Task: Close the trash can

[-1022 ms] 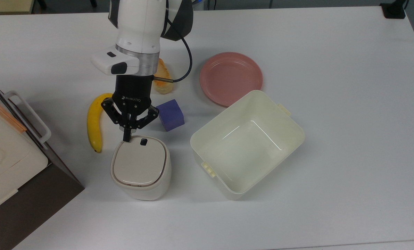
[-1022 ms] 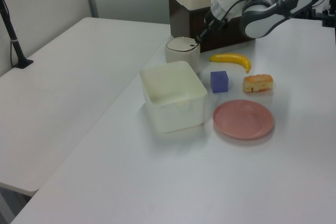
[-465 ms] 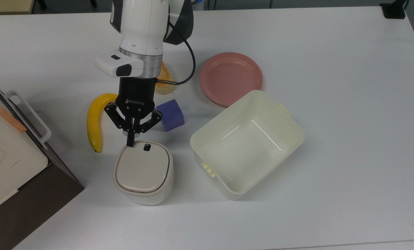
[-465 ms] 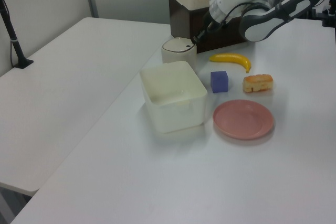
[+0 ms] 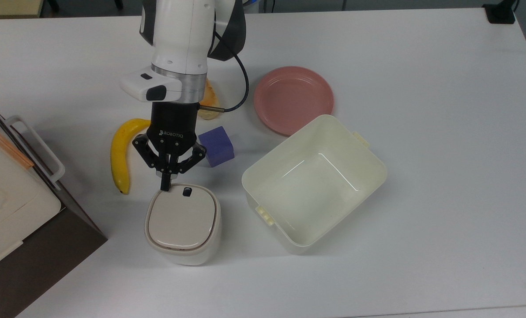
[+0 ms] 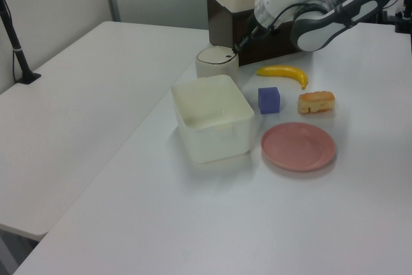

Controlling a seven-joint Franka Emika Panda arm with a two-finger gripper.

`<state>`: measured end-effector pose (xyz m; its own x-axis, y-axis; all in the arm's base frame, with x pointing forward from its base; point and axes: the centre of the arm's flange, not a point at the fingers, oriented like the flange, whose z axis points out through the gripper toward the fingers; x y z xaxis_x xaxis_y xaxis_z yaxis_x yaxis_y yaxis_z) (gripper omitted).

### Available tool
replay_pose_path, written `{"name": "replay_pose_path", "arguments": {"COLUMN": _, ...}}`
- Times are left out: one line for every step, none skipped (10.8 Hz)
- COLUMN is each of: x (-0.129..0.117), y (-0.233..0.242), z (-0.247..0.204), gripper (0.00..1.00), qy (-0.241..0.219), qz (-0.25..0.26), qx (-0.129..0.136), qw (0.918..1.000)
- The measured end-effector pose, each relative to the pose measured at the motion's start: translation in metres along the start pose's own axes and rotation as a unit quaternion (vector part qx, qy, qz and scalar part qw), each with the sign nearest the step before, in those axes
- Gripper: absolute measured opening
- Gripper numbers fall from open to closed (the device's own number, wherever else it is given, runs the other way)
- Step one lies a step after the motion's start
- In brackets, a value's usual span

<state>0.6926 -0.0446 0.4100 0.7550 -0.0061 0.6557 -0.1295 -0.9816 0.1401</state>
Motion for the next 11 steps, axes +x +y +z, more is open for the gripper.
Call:
{"name": "replay_pose_path", "arguments": {"x": 0.003, "y": -0.002, "z": -0.001, "gripper": 0.01, "qy": 0.007, "qz": 0.0, "qx": 0.003, "qw": 1.0}}
{"name": "replay_pose_path", "arguments": {"x": 0.007, "y": -0.004, "z": -0.002, "gripper": 0.01, "qy": 0.017, "qz": 0.0, "qx": 0.006, "qw": 0.9998}}
{"name": "replay_pose_path", "arguments": {"x": 0.009, "y": -0.005, "z": -0.003, "gripper": 0.01, "qy": 0.023, "qz": 0.0, "qx": 0.009, "qw": 0.9997}}
{"name": "replay_pose_path", "arguments": {"x": 0.011, "y": -0.005, "z": -0.004, "gripper": 0.01, "qy": 0.027, "qz": 0.0, "qx": 0.009, "qw": 0.9996}}
{"name": "replay_pose_path", "arguments": {"x": 0.014, "y": -0.005, "z": -0.006, "gripper": 0.01, "qy": 0.031, "qz": 0.0, "qx": 0.009, "qw": 0.9995}}
{"name": "replay_pose_path", "arguments": {"x": 0.017, "y": -0.005, "z": -0.008, "gripper": 0.01, "qy": 0.033, "qz": 0.0, "qx": 0.01, "qw": 0.9994}}
{"name": "replay_pose_path", "arguments": {"x": 0.017, "y": -0.006, "z": -0.008, "gripper": 0.01, "qy": 0.034, "qz": 0.0, "qx": 0.01, "qw": 0.9994}}
{"name": "replay_pose_path", "arguments": {"x": 0.018, "y": -0.007, "z": -0.009, "gripper": 0.01, "qy": 0.038, "qz": 0.0, "qx": 0.012, "qw": 0.9992}}
{"name": "replay_pose_path", "arguments": {"x": 0.019, "y": -0.009, "z": -0.009, "gripper": 0.01, "qy": 0.045, "qz": -0.001, "qx": 0.016, "qw": 0.9989}}
{"name": "replay_pose_path", "arguments": {"x": 0.016, "y": -0.011, "z": -0.005, "gripper": 0.01, "qy": 0.049, "qz": -0.002, "qx": 0.02, "qw": 0.9986}}
{"name": "replay_pose_path", "arguments": {"x": 0.012, "y": -0.013, "z": 0.002, "gripper": 0.01, "qy": 0.048, "qz": -0.004, "qx": 0.023, "qw": 0.9986}}
